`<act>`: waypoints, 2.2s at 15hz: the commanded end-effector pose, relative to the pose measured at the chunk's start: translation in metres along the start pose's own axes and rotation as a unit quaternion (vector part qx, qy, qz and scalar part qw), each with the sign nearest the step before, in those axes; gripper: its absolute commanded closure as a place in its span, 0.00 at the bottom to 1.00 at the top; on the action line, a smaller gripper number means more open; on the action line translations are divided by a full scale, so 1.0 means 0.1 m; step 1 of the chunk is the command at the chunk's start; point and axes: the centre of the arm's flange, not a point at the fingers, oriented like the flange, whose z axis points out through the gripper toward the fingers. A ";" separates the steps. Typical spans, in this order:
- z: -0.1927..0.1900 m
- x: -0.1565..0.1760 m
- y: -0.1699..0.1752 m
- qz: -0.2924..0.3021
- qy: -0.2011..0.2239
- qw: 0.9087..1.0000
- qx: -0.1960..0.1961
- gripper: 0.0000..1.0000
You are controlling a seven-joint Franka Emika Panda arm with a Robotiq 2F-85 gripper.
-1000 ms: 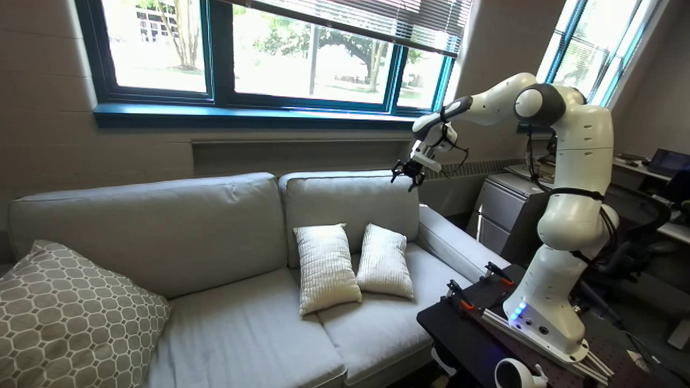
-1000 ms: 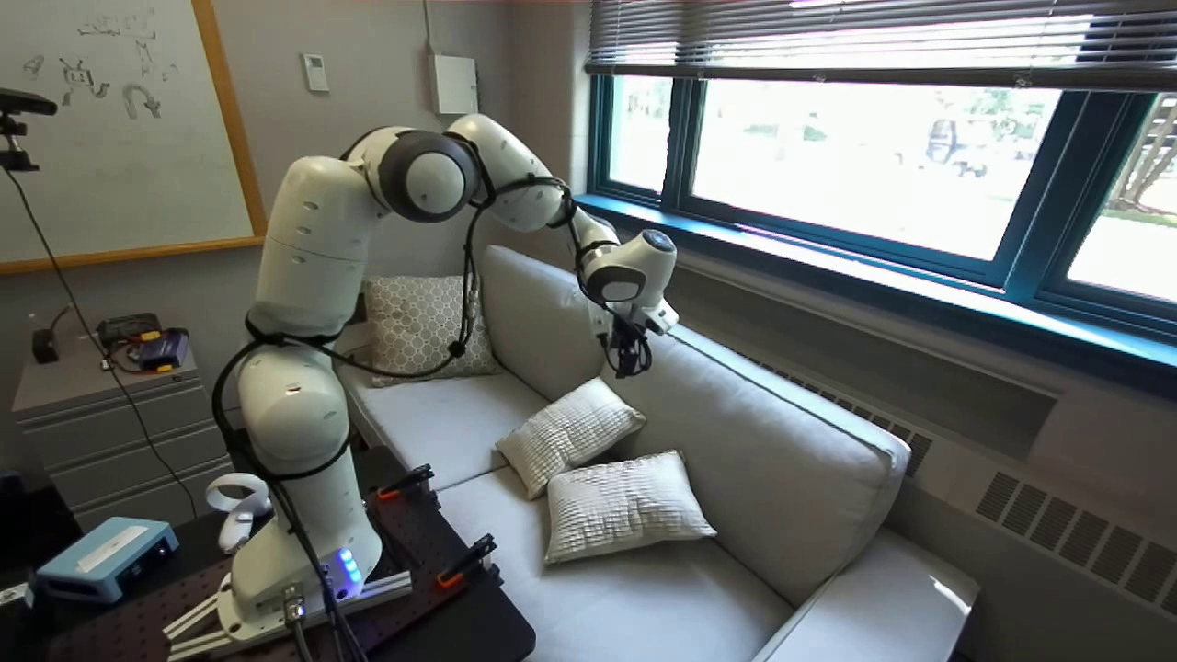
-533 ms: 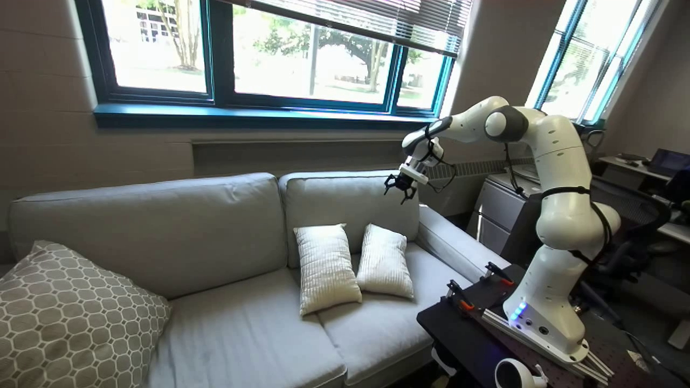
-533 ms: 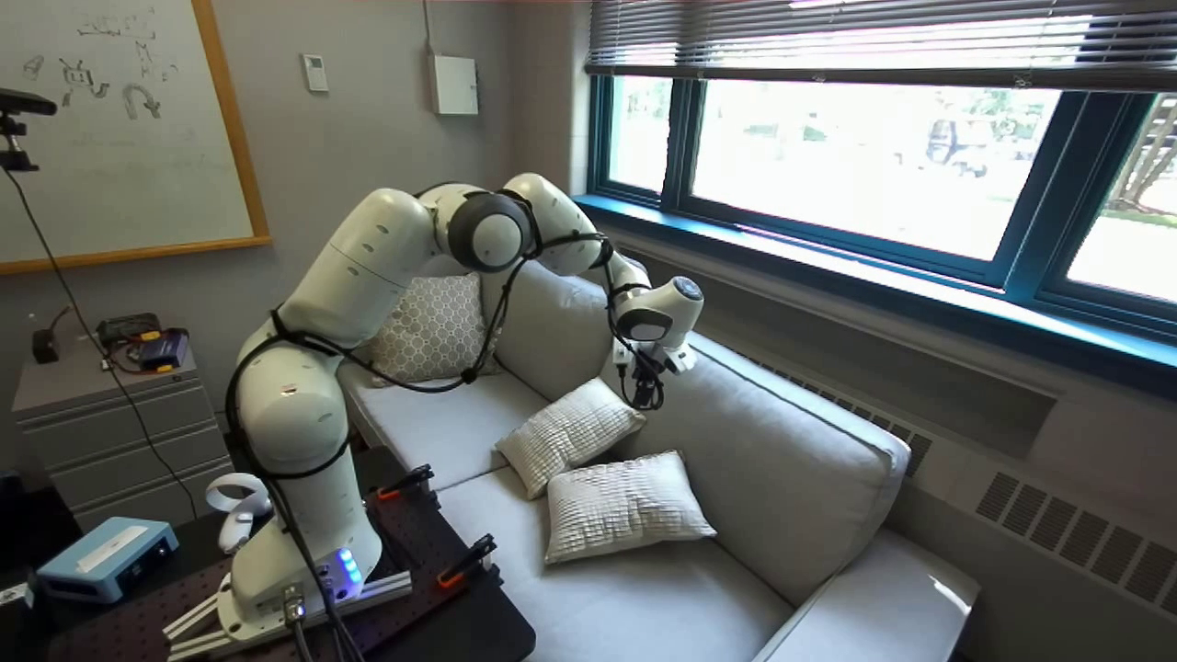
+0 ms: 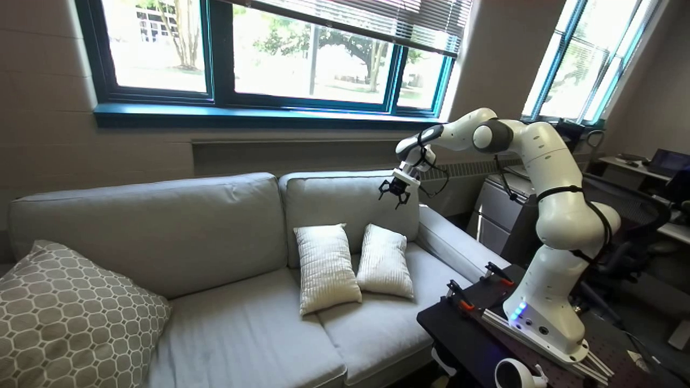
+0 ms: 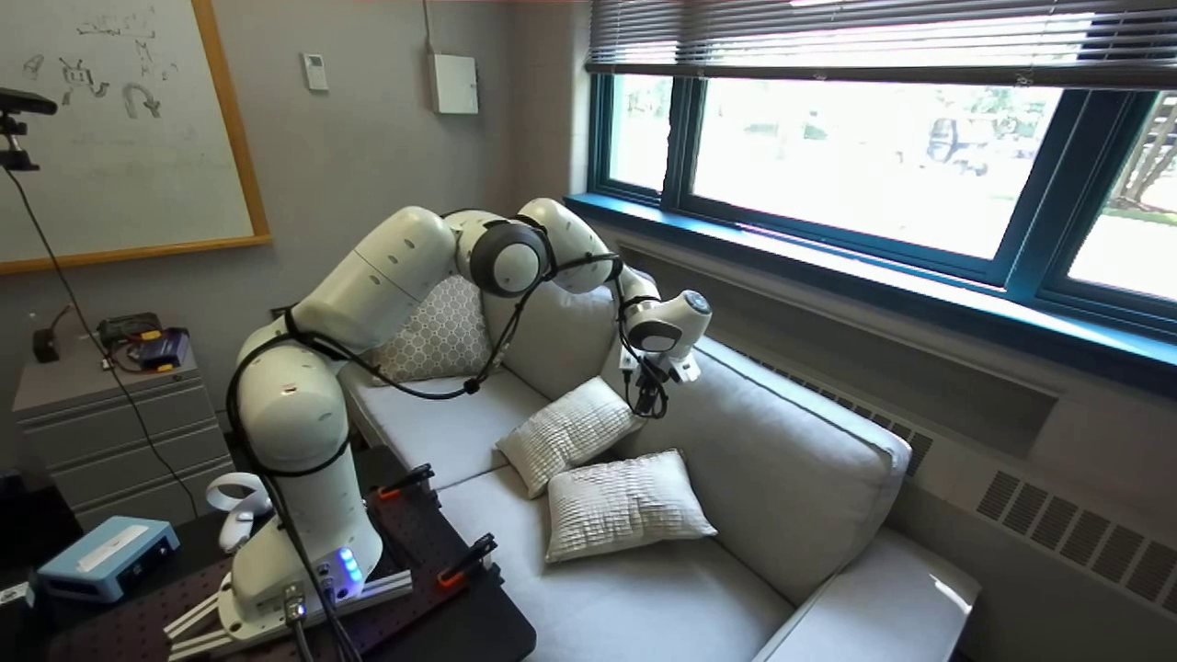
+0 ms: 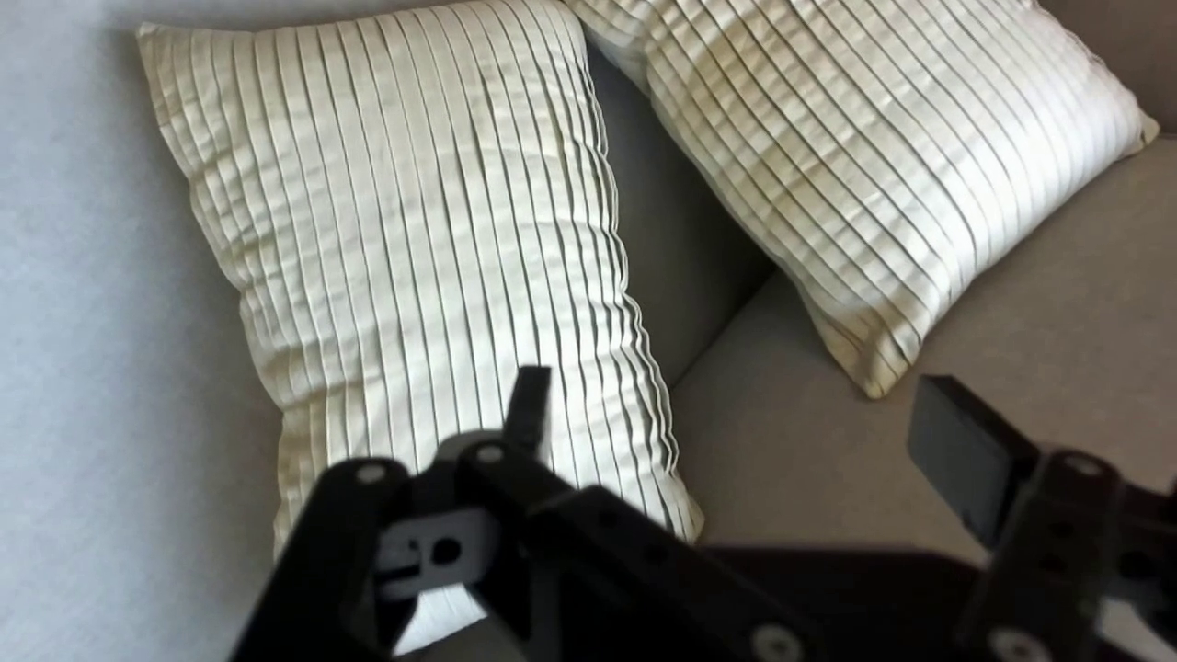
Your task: Arrange the pillows neatly to the right
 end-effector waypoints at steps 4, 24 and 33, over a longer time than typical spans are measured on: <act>0.10 0.11 -0.15 0.005 0.035 0.999 -0.025 0.00; 2.57 0.95 0.18 0.130 -0.006 0.974 -0.183 0.00; 2.74 0.86 0.06 0.140 -0.006 0.962 -0.236 0.48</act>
